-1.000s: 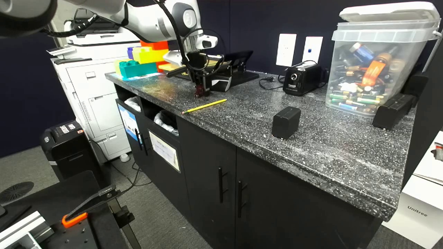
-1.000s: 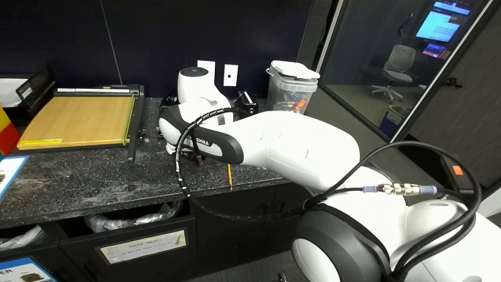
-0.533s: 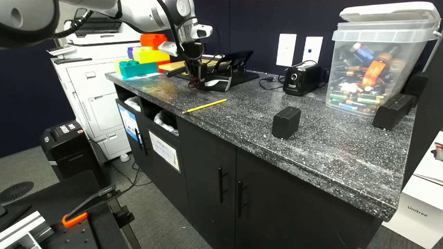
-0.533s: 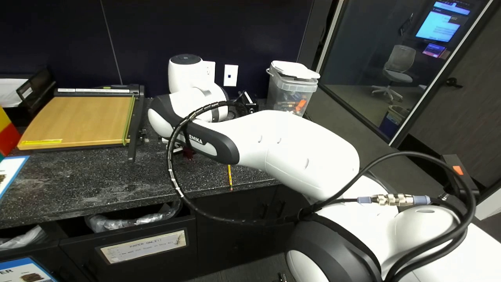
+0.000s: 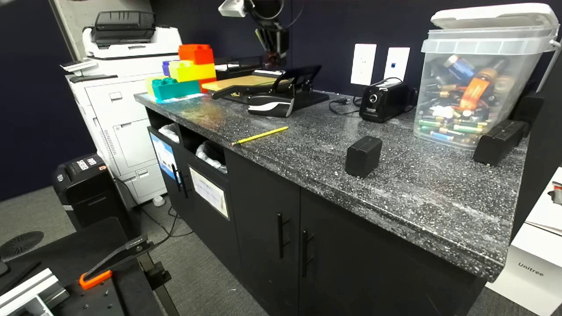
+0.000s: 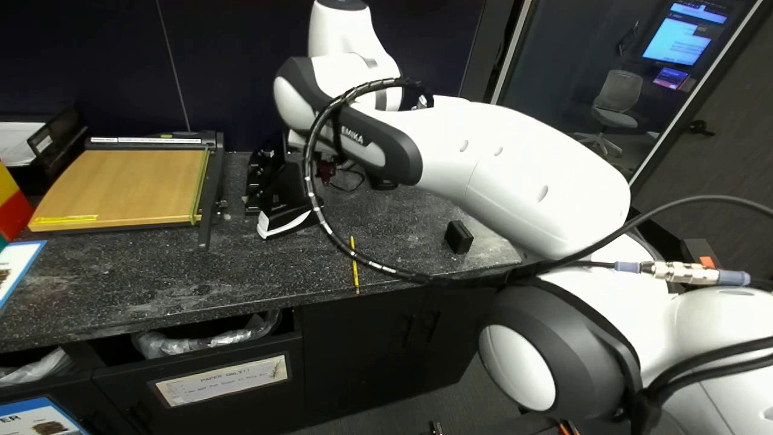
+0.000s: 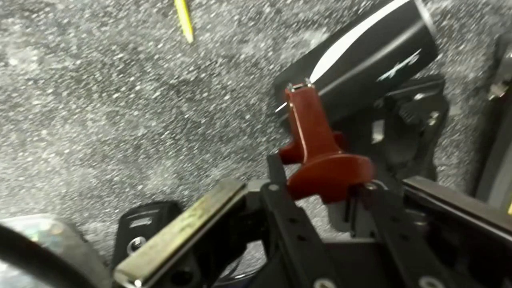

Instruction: Move the brown item to the right

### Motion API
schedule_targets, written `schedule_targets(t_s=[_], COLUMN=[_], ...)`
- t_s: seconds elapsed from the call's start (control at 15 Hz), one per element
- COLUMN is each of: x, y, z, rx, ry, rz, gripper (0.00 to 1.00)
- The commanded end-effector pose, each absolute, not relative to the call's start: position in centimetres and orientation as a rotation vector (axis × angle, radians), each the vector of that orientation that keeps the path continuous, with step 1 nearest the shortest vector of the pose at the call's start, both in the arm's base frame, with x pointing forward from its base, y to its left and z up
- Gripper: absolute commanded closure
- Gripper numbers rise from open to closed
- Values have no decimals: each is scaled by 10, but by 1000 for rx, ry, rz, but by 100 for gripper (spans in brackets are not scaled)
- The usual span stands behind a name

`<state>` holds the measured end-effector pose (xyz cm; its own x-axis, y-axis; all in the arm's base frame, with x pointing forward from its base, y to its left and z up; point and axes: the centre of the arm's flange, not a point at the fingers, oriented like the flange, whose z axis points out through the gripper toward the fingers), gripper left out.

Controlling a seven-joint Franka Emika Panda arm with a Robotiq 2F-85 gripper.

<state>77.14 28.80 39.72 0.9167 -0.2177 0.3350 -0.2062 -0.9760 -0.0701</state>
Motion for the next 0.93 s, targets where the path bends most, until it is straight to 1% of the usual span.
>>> schedule_targets(t_s=[0.0,0.2,0.4,0.67,0.87], x=[814,848,861,858,852], y=[192,112,78,95,112], z=[410,367,313,253,234], rx=[-3052,-3088,-3123,-3166,-3181], ry=[553,709,796,766,732], rz=[-509,-457,-358,-254,-218], gripper=[92,92,92,92,92])
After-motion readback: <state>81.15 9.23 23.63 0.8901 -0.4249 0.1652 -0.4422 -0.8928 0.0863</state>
